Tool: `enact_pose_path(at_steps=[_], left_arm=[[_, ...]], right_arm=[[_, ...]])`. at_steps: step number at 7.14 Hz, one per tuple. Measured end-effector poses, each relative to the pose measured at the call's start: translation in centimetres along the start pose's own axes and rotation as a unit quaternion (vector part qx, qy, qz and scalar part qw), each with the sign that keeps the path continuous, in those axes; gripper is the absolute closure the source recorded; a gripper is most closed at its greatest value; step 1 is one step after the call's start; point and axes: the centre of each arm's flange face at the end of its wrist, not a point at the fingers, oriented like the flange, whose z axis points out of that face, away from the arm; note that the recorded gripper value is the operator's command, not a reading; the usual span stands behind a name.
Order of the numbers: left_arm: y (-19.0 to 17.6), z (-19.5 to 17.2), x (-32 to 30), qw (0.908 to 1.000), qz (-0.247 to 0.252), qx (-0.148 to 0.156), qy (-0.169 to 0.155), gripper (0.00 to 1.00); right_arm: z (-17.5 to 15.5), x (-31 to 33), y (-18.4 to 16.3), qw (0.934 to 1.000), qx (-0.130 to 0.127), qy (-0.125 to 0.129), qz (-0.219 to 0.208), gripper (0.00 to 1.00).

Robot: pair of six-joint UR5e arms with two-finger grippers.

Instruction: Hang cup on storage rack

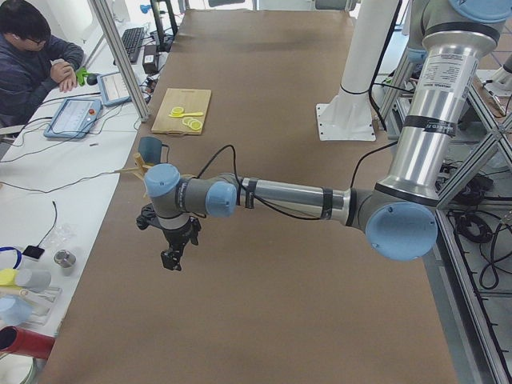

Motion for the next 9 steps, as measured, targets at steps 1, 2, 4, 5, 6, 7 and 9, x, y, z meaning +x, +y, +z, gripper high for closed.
enact_pose_path(at_steps=[1,2,4,5,6,7,9], left_arm=[[2.0,0.0,-1.0,0.9993,-0.020,0.010,0.029,0.01],[3.6,-0.4,-2.2,0.9973,-0.049,0.020,0.050,0.01],[6.9,-1.3,-3.4,0.9914,-0.105,0.032,0.071,0.01],[9.2,-0.8,-3.8,0.9894,-0.122,0.029,0.073,0.01],[10.8,-0.3,-4.3,0.9878,-0.135,0.025,0.074,0.01],[12.1,-0.2,-5.0,0.9862,-0.146,0.026,0.074,0.01],[13.3,-1.9,-5.4,0.9850,-0.151,0.046,0.070,0.01]], right_arm=[[0.1,0.1,0.1,1.0000,-0.001,0.000,0.001,0.00],[0.2,0.2,0.2,1.0000,-0.003,0.000,0.002,0.00],[0.4,0.3,0.3,1.0000,-0.004,0.000,0.003,0.00],[0.5,0.4,0.4,1.0000,-0.006,0.000,0.004,0.00],[0.8,0.6,0.5,0.9999,-0.009,0.000,0.006,0.00],[1.0,0.7,0.6,0.9999,-0.011,0.000,0.008,0.00],[2.0,1.5,0.9,0.9996,-0.021,-0.003,0.017,0.00]])
